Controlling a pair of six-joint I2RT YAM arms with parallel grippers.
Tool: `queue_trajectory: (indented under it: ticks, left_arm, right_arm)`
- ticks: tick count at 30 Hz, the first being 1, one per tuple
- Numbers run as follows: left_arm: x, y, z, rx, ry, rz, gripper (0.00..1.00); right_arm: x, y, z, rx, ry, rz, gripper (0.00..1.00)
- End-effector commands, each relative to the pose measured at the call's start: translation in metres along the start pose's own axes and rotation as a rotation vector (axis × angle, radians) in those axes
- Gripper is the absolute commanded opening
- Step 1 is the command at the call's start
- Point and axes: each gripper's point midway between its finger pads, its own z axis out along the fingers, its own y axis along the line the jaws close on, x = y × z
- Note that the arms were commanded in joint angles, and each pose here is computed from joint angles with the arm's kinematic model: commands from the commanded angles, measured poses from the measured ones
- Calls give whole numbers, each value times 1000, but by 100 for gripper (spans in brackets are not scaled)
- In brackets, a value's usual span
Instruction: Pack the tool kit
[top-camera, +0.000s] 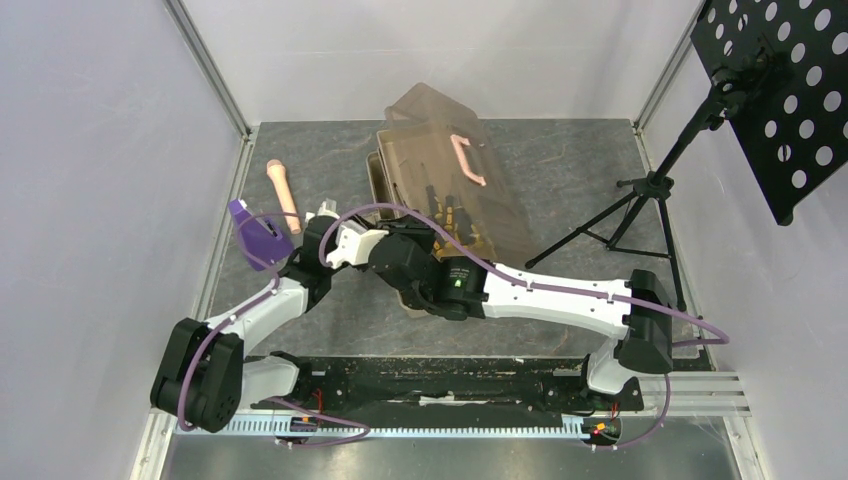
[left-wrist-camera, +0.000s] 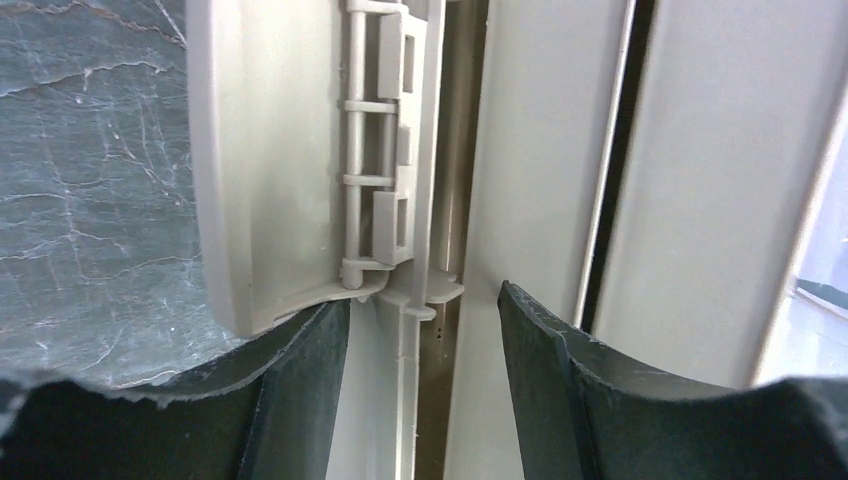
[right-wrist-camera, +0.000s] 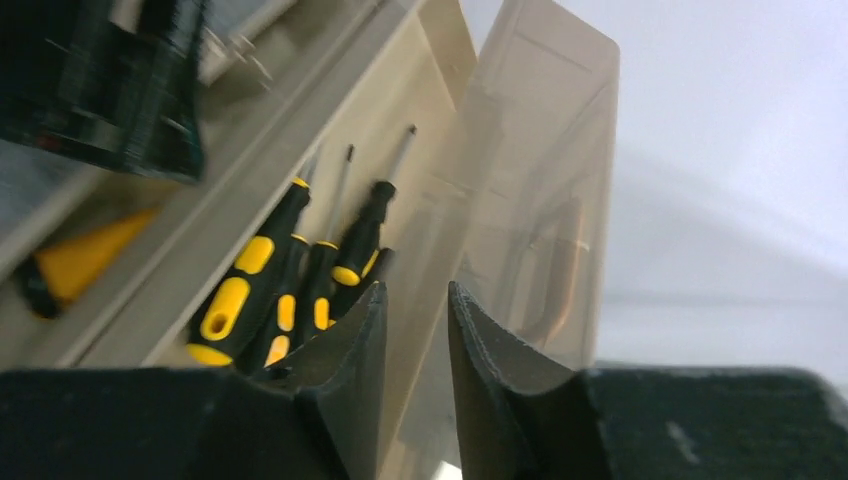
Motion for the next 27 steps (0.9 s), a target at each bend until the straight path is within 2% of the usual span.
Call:
queue_trajectory:
  ticks: [1,3,10,14,19,23,27]
  left_arm:
    - [-4,-20,-2,53,-20,37,63]
    - [-4,-19,-4,51,-24,35,63]
    - [-19,-6,-26,-55,-117,71,63]
    - [-38,12,-53,-198,-212,135,65]
    - [-56,10,-83,-241,-265,192,66]
    - [-70,16,-85,-231,-253,142,67]
    - [-84,14,-75,-143,-211,35,67]
  right_arm:
    - [-49,1,-17,-118,-186,188,33]
    - [-56,4,-20,-156,-217,226,41]
    - [-73,-3,-31,-243,-313,359,51]
    - [-62,-21,-26,-264,-321,473,55]
    - [-38,-46,-14,-302,-332,636,59]
    - [-11,-60,6,-315,-305,745,63]
    - [8,-68,27,-331,-281,831,64]
